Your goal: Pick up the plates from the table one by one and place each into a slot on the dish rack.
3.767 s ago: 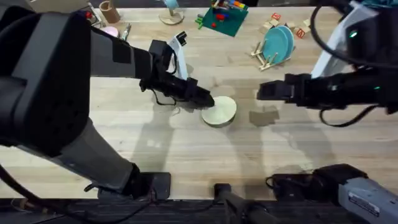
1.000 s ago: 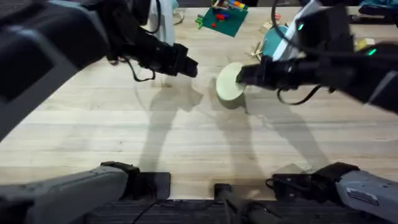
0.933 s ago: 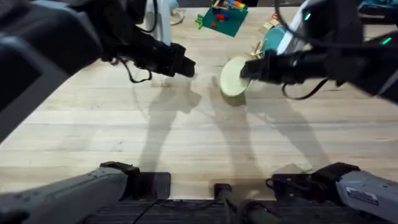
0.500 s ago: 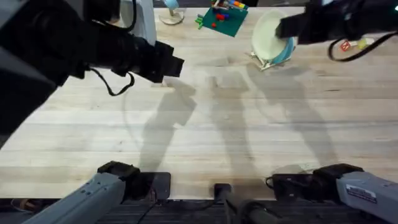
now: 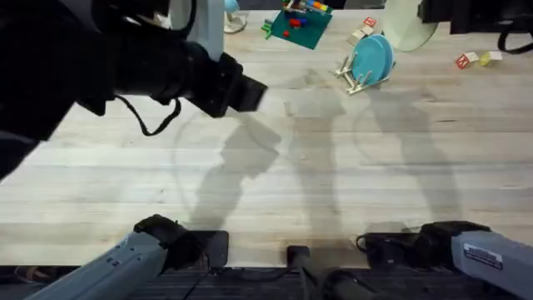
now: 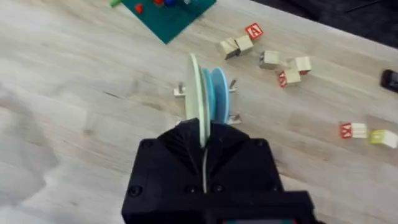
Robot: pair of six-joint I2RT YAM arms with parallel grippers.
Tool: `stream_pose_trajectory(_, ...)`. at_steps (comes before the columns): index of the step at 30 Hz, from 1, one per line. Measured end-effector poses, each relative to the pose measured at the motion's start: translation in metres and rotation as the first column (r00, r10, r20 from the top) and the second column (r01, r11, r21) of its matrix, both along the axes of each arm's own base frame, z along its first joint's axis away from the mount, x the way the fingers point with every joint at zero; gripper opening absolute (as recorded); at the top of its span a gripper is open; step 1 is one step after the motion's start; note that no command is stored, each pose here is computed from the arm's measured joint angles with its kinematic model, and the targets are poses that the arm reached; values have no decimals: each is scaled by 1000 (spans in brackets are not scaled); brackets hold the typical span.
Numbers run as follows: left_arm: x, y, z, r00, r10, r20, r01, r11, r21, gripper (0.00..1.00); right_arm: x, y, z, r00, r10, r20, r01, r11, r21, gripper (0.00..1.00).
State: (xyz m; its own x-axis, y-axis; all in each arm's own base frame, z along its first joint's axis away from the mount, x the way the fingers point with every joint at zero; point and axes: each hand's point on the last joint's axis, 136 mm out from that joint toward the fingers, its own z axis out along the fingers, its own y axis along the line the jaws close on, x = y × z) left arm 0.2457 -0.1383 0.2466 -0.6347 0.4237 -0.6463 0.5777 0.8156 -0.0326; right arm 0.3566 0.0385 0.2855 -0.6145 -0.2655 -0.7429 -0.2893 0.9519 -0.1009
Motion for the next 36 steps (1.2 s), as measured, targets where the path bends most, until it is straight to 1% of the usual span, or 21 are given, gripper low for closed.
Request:
stream_pose_trajectory(2,1,1,2,1000,5,13,-6,1000,14,718,0,-2,0,1000,6,3,-6,1000,-23,29)
stream_pose_trajectory(3,2,3,1,1000,12,15,-12,1000,22,886,0,-2,0,1000,10,5,-10,999,-33,29)
stream_pose_trajectory(4,2,4,1,1000,17,15,-18,999,28,966,0,-3,0,1000,16,6,-16,999,-43,29)
stream_pose_trajectory(5,2,5,1,1000,20,17,-21,999,32,986,0,-3,0,1000,21,7,-20,998,-51,29)
stream_pose_trajectory(9,4,7,1,999,32,23,-33,998,44,995,0,-5,0,999,35,10,-34,996,-78,29)
stream_pose_trajectory(15,4,8,1,999,34,24,-35,998,47,995,1,-5,0,999,49,13,-48,994,-102,29)
stream_pose_trajectory(30,4,8,1,999,34,25,-35,998,47,995,1,-4,0,998,63,17,-61,992,-115,29)
stream_pose_trajectory(33,4,8,1,999,34,24,-35,998,47,995,5,-1,3,996,80,39,-74,989,-125,29)
stream_pose_trajectory(36,4,8,1,999,34,24,-35,998,47,996,14,1,5,994,89,60,-81,988,-130,29)
